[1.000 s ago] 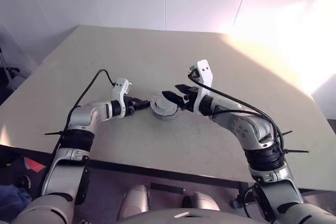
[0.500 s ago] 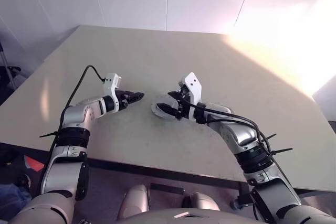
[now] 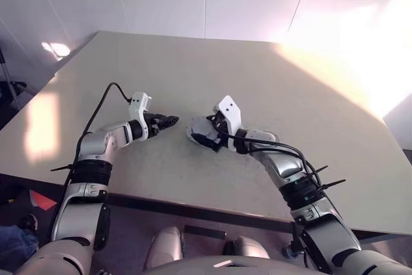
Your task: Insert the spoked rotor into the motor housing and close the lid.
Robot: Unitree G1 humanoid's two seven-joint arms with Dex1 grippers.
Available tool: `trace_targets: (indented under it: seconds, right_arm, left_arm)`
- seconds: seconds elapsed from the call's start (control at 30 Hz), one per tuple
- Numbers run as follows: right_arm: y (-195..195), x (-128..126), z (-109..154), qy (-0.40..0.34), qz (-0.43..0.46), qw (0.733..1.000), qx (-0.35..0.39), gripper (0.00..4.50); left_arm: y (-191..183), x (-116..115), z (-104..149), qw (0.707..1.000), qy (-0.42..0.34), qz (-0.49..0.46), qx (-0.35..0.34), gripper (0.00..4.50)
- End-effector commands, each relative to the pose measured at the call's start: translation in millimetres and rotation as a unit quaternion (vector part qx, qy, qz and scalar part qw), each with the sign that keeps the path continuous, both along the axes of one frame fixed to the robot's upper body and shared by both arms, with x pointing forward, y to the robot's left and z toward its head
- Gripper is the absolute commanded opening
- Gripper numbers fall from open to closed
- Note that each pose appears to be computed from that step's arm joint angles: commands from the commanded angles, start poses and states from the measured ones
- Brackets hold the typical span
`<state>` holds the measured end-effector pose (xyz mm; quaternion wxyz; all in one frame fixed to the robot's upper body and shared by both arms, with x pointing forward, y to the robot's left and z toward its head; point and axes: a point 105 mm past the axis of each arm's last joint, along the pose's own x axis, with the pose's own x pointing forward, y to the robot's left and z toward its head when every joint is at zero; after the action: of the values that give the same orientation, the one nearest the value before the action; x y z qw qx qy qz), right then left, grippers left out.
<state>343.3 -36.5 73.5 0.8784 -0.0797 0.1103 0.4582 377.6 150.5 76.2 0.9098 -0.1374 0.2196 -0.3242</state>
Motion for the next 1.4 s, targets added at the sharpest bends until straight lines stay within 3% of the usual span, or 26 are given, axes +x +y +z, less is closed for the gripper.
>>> trace_targets:
  seconds: [0.03, 0.23, 0.33, 0.4, 0.43, 0.87, 1.4]
  right_arm:
    - [3.3, 5.6, 8.0, -0.025, 0.005, 1.0, -0.002, 4.48]
    - [3.0, 9.3, 2.1, -0.027, 0.001, 1.0, -0.012, 4.48]
    - [2.8, 9.7, 2.5, -0.031, 0.002, 0.999, -0.012, 3.93]
    - [1.9, 10.0, 4.0, -0.036, 0.002, 0.999, -0.013, 3.25]
    - [0.9, 10.2, 5.8, -0.04, 0.002, 0.999, -0.013, 3.11]
    - [-2.2, 5.4, 29.4, -0.084, 0.01, 0.996, -0.016, 3.11]
    - [-8.6, 6.1, -3.9, -0.031, -0.004, 0.998, -0.048, 3.11]
  left_arm:
    - [-1.6, 2.9, 14.5, 1.0, -0.026, -0.005, 0.003, 3.55]
    - [-0.3, 3.1, 14.6, 1.0, -0.026, -0.003, 0.005, 3.55]
    - [0.3, 3.2, 14.4, 1.0, -0.026, -0.001, 0.006, 3.55]
    - [0.6, 3.1, 14.3, 1.0, -0.026, 0.0, 0.006, 3.55]
    - [0.7, 3.0, 14.2, 1.0, -0.026, 0.0, 0.006, 3.55]
    - [1.8, 3.5, 9.7, 1.0, -0.021, 0.003, 0.009, 3.55]
    - [1.3, 2.9, 9.5, 1.0, -0.019, 0.002, 0.01, 3.55]
